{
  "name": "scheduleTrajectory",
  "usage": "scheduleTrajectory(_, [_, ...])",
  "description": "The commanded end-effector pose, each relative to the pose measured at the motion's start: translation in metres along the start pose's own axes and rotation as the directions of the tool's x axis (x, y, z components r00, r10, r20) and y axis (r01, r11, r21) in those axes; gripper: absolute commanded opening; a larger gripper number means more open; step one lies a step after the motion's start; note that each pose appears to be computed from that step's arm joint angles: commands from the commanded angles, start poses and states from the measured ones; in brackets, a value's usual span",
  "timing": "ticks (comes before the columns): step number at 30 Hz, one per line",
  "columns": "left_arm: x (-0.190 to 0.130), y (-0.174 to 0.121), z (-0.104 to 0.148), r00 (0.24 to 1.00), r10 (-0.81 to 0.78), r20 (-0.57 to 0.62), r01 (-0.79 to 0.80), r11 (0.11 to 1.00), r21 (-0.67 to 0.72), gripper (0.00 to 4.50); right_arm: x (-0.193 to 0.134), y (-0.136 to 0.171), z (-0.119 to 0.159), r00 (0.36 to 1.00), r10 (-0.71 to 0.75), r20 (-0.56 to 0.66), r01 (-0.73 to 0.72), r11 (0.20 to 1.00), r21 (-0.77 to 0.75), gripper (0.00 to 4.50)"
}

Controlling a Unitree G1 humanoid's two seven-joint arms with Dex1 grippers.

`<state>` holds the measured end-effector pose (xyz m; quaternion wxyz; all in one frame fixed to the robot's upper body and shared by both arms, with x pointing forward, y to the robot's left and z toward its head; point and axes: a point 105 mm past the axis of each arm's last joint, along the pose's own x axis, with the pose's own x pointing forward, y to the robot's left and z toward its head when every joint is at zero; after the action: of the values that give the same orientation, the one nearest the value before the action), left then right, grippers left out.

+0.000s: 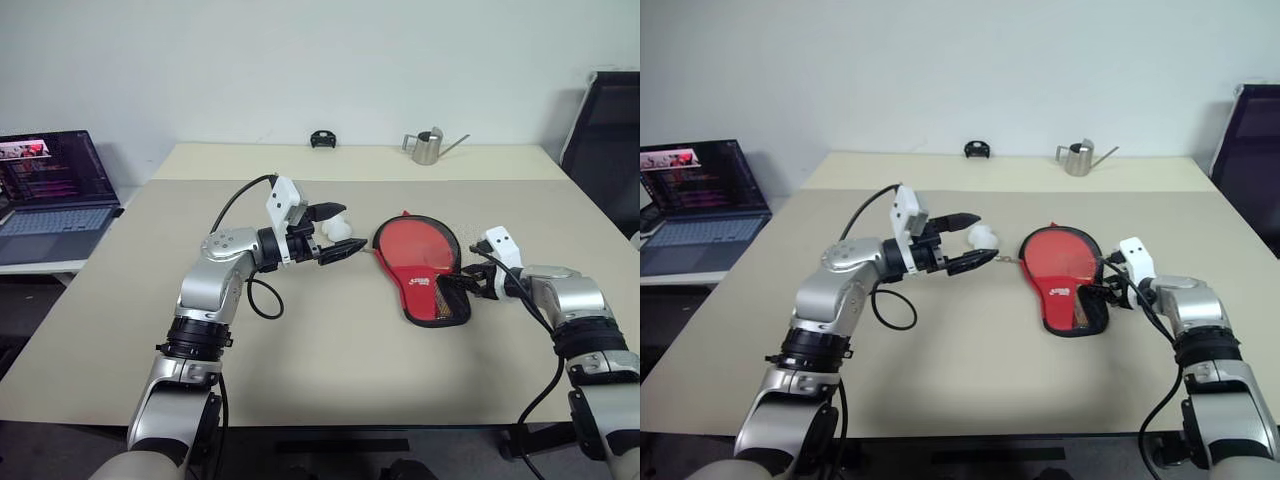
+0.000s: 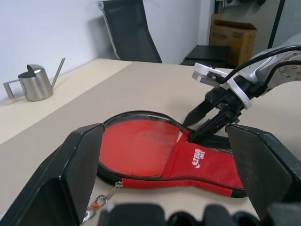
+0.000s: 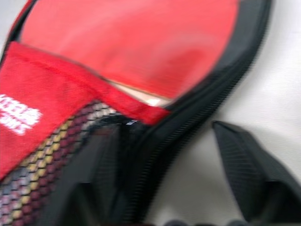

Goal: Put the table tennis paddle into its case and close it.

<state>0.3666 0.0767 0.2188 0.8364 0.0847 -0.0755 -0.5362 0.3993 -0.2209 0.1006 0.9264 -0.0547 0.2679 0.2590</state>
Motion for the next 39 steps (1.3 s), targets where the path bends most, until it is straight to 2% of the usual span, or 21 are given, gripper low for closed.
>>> scheduleTrajectory(1, [-0.001,0.002,0.014,1.000,-0.001,0.030,0.000,0.999,0.048,4.50,0.014,0.013,-0.016,0.997,0.032,-0.066,-0.032,0.999,0.005,1.92])
scheduleTrajectory(5, [-0.004,0.003,0.011,1.000,0.004,0.019,-0.005,0.999,0.050,4.50,0.016,0.014,-0.018,0.997,0.021,-0.073,-0.020,1.000,0.008,0.70])
scheduleTrajectory(8, [-0.012,0.005,0.006,1.000,0.009,-0.004,-0.008,0.999,0.048,4.50,0.015,0.013,-0.018,0.998,0.011,-0.067,-0.009,0.999,0.036,0.01])
scheduleTrajectory(13, [-0.039,0.002,-0.012,0.996,-0.019,-0.091,0.021,0.999,0.025,4.50,0.011,0.021,-0.014,0.999,0.023,-0.049,-0.018,0.994,0.104,0.01])
scheduleTrajectory(20, [-0.079,-0.014,-0.038,0.973,-0.090,-0.212,0.080,0.995,-0.056,4.50,0.007,0.054,-0.001,0.997,0.078,-0.002,-0.076,0.983,0.167,0.01])
scheduleTrajectory(32, [-0.092,-0.048,-0.042,0.942,-0.235,-0.241,0.203,0.967,-0.152,4.50,0.001,0.106,0.006,0.982,0.186,0.019,-0.187,0.971,0.147,0.01])
scheduleTrajectory(39, [-0.096,-0.056,-0.042,0.925,-0.282,-0.253,0.244,0.955,-0.170,4.50,-0.010,0.123,-0.005,0.976,0.216,0.002,-0.214,0.964,0.159,0.01])
